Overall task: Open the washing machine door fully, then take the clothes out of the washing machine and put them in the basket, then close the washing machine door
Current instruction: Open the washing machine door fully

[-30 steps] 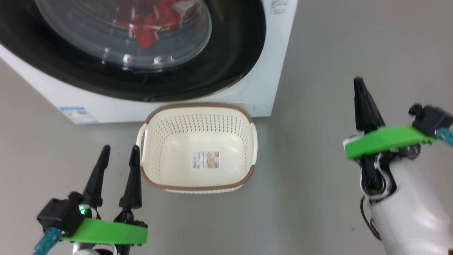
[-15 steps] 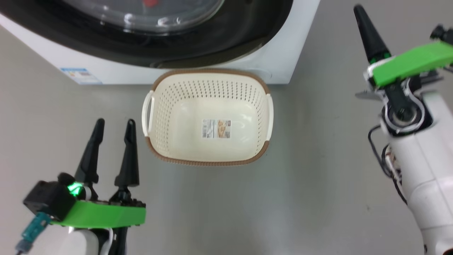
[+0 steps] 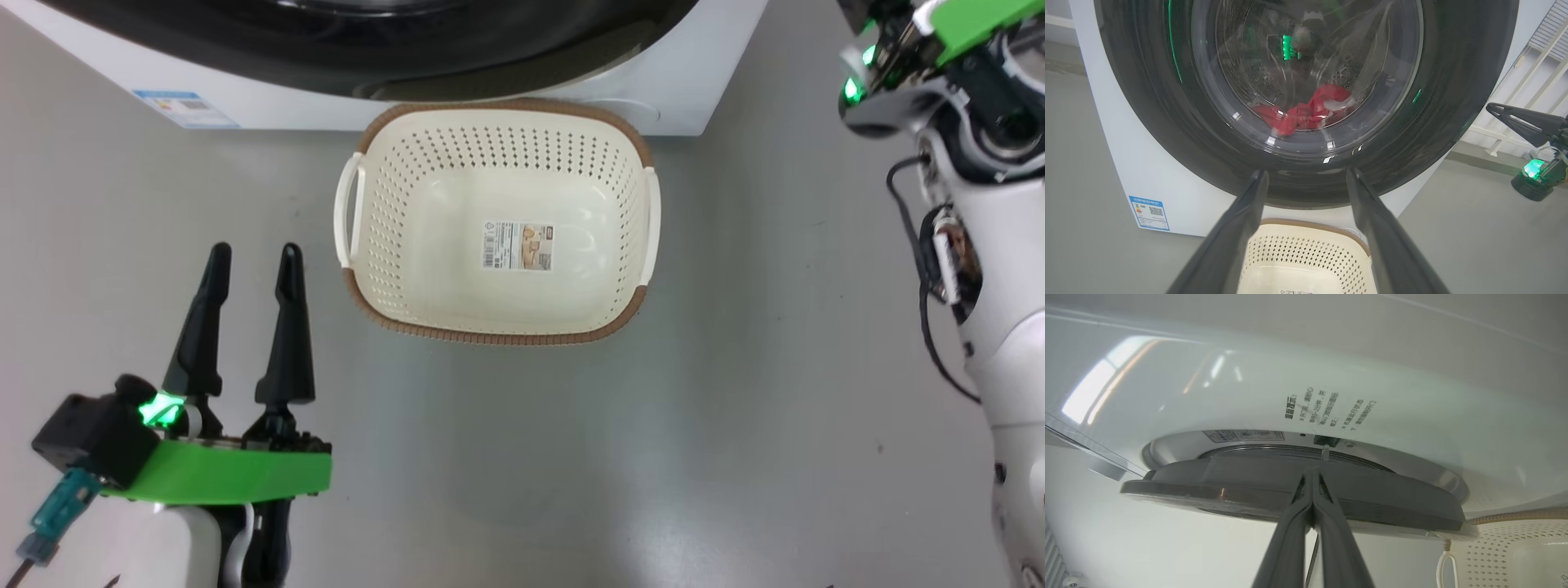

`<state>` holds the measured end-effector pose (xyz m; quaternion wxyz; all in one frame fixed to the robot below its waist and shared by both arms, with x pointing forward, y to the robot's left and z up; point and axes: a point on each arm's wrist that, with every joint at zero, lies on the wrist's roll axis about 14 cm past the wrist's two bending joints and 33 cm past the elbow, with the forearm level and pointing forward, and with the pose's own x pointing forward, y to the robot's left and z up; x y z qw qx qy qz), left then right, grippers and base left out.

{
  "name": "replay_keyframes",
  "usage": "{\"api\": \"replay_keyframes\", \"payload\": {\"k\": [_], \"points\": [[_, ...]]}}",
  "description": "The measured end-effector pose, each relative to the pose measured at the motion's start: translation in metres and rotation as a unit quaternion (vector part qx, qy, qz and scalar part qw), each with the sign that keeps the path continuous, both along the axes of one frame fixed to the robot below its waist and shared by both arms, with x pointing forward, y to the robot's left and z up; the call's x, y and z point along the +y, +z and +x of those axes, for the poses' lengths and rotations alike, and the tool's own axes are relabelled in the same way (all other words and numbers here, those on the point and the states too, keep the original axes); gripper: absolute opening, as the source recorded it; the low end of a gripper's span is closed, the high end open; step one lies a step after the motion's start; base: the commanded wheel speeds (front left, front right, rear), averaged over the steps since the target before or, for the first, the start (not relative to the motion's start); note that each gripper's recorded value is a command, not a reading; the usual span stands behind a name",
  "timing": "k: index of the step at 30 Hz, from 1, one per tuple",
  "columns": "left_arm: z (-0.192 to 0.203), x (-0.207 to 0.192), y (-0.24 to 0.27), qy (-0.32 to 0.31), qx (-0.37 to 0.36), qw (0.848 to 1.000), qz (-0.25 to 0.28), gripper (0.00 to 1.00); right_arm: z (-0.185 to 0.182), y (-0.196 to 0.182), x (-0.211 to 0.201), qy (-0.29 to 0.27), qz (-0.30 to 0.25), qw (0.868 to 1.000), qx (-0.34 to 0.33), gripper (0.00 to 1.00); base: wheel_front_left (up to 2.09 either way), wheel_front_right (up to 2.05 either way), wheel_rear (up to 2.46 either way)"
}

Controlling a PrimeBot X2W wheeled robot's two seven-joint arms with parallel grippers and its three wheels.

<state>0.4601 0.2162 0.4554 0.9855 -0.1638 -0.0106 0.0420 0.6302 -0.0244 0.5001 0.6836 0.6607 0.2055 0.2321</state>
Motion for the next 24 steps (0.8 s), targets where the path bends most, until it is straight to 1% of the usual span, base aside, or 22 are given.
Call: {"api": "replay_keyframes", "payload": {"k": [1,9,16,24], "points": [[0.0,0.0,0.0,0.0,0.0,1.0,0.0,1.0,0.0,0.0,0.0,0.0,0.0,1.0,0.0,0.0,0.0,0.0,0.0],[0.007,0.002,-0.01,0.0,0.009,1.0,0.006,1.0,0.02,0.016,0.023,0.057,0.007,0.998,-0.027,0.0,0.0,0.0,0.0],[0.006,0.007,-0.02,0.005,0.022,1.0,0.011,1.0,0.029,0.011,0.038,0.082,0.004,0.996,-0.026,0.0,0.0,0.0,0.0],[0.011,0.009,-0.017,0.007,0.016,1.0,0.014,1.0,0.03,0.007,0.048,0.108,-0.011,0.994,-0.027,0.0,0.0,0.0,0.0]]}}
